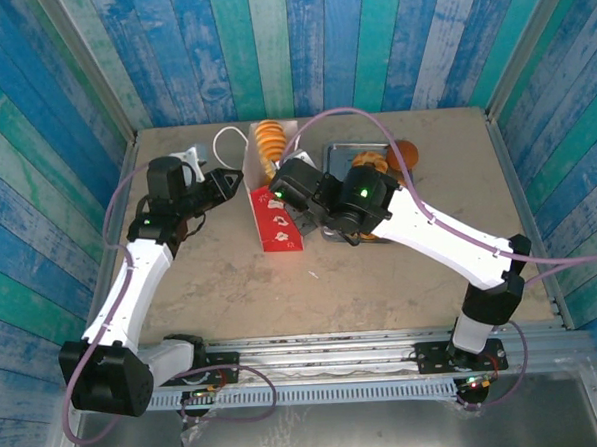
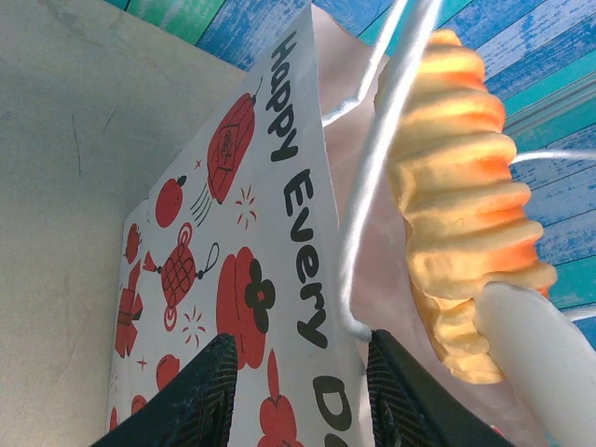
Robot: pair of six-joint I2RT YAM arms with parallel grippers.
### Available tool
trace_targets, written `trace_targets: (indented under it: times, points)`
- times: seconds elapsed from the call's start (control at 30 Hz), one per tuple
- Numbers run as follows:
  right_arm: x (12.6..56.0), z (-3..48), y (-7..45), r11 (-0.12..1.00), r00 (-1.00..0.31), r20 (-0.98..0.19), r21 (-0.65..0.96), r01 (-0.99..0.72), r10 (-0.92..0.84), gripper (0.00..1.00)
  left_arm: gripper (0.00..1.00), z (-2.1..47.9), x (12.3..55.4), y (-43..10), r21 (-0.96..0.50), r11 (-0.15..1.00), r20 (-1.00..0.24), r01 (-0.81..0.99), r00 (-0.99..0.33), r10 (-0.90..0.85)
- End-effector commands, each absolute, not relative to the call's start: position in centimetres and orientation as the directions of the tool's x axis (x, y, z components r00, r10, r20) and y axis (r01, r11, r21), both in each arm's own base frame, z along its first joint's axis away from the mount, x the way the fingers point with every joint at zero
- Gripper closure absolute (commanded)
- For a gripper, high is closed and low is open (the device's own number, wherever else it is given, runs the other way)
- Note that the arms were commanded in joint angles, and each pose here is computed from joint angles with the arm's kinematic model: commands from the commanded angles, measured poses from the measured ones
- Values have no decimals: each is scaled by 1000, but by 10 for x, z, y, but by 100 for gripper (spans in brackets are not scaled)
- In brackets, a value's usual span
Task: Place the fake bread into the paper bag
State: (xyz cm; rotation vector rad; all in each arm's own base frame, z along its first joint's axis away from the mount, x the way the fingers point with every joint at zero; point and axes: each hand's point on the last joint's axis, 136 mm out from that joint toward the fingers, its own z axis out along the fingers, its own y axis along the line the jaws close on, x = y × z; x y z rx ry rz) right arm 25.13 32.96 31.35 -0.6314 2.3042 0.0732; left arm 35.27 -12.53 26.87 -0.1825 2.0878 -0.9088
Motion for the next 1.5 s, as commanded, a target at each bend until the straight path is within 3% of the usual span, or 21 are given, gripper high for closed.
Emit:
trace_targets:
  times: [0.0,0.57,1.03,1.47]
  points:
    - [254,326,328,887,-592,-699,-136,-441,-401,70,59,292,346,-124,-646,731,-679,222,-605,-416]
    - [256,334,324,889,-573,-715,-154,-431,-401,49,60,290,345,-122,-638,739,-683,216,-601,-414]
    - [258,363,330,883,-523,-765,-122,-454,-375,49,59,293,345,-125,-647,728,-680,228,-604,-415]
    - [236,463,311,847,-396,-903,74,-526,-168,50,48,313,341,-130,-656,700,-698,283,-579,-420]
